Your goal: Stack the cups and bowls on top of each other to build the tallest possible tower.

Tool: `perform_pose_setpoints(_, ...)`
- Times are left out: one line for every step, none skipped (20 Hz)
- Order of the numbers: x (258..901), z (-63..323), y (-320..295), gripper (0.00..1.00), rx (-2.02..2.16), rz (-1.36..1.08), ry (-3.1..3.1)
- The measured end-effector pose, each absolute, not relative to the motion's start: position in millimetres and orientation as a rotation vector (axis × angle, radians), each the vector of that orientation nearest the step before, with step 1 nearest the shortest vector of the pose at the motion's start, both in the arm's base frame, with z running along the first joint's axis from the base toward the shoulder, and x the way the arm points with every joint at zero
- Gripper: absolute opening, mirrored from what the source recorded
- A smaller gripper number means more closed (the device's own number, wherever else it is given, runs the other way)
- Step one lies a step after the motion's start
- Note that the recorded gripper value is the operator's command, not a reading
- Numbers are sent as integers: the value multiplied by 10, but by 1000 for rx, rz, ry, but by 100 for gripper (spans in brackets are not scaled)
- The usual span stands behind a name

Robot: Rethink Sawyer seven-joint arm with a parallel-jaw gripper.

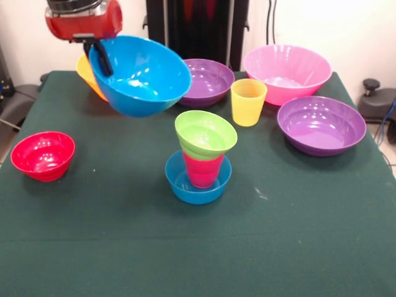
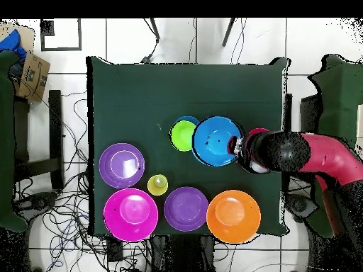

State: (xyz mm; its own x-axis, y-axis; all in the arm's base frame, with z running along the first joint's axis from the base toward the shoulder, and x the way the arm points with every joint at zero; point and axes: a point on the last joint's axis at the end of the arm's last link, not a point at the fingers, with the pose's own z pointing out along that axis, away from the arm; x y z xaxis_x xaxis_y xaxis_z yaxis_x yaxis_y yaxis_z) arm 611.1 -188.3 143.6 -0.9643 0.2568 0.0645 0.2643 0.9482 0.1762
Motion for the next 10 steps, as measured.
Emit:
perform_pose_setpoints(6140,1473,-1850,0,-408,-293,-3064)
perform_pose_setpoints(6177,1521,-1804,0,-406,-304,-3069)
perform_pose_setpoints(6230,1592,-1734,0,-403,-320,-3074)
perform_pose_setpoints(6267,1638,-1680,0,-400,-331,-3077)
perform_pose_setpoints(6303,1685,-1625,0,-396,-342,-3081)
perform_pose_setpoints(6327,1716,-1584,0,-393,-350,-3083)
perform_pose_setpoints(6350,1746,-1542,0,-389,-358,-3085)
perform_pose_setpoints(6385,1794,-1477,0,-382,-368,-3088)
perform_pose_setpoints(6406,1821,-1435,0,-378,-373,-3090)
perform_pose_setpoints(6435,1861,-1361,0,-368,-379,-3092)
